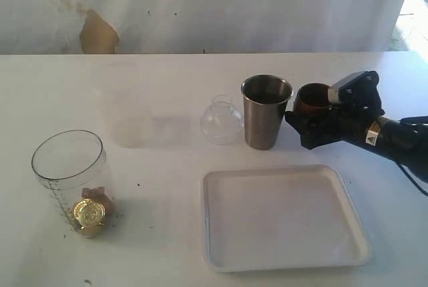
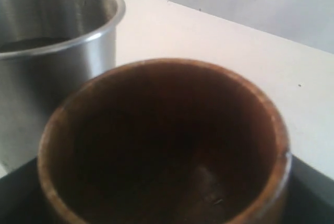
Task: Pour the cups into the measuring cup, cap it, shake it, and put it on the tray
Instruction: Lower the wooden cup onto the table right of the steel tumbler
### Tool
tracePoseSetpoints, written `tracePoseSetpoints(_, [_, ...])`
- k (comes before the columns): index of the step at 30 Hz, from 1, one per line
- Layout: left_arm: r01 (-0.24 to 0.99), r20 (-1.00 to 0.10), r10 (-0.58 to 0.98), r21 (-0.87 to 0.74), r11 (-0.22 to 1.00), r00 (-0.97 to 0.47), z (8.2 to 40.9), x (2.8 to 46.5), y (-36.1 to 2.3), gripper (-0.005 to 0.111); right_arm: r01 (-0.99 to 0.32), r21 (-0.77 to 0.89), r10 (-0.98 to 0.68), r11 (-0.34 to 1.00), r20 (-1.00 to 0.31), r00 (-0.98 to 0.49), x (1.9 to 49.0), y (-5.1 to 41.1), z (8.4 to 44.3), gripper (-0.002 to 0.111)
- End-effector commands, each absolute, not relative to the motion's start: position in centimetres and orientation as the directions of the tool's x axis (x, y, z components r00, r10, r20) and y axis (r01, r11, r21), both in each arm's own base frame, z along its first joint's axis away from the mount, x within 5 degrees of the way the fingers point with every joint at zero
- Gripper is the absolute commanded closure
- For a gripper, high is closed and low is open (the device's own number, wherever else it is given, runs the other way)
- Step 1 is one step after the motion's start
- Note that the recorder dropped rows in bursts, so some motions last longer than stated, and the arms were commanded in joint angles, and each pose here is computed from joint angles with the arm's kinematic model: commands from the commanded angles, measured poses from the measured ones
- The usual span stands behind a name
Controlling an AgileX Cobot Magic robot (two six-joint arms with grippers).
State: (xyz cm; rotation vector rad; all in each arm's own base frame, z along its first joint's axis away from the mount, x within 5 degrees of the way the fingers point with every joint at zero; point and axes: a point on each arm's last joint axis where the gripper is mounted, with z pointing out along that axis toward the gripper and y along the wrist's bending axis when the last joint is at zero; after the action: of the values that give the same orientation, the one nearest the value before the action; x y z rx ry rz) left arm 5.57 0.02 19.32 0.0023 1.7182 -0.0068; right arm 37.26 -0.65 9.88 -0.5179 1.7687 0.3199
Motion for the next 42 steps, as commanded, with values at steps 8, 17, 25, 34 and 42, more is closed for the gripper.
tracePoseSetpoints(8, [0.007,-0.989,-0.004,-0.005,1.0,-0.145,19.2,5.6,0.0,0.107,-0.429,-0.046,-0.142,0.902,-0.97,-0.195,37.8,-0.8,10.1,0.108])
tracePoseSetpoints(17, [0.007,-0.989,-0.004,-0.005,1.0,-0.145,19.2,5.6,0.0,0.107,-0.31,-0.021,-0.112,0.95,-0.954,-0.278,38.1,-1.9,9.5,0.108])
tracePoseSetpoints(25, [0.007,-0.989,-0.004,-0.005,1.0,-0.145,19.2,5.6,0.0,0.107,-0.288,0.01,-0.076,0.958,-0.955,-0.286,38.5,-2.0,7.9,0.108])
tracePoseSetpoints(34, [0.007,-0.989,-0.004,-0.005,1.0,-0.145,19.2,5.6,0.0,0.107,-0.4,-0.044,-0.158,0.915,-0.953,-0.257,39.1,-1.1,7.9,0.105])
tracePoseSetpoints(42, [0.007,-0.989,-0.004,-0.005,1.0,-0.145,19.2,5.6,0.0,0.107,-0.372,-0.038,-0.16,0.927,-0.94,-0.302,39.3,-1.4,7.7,0.031])
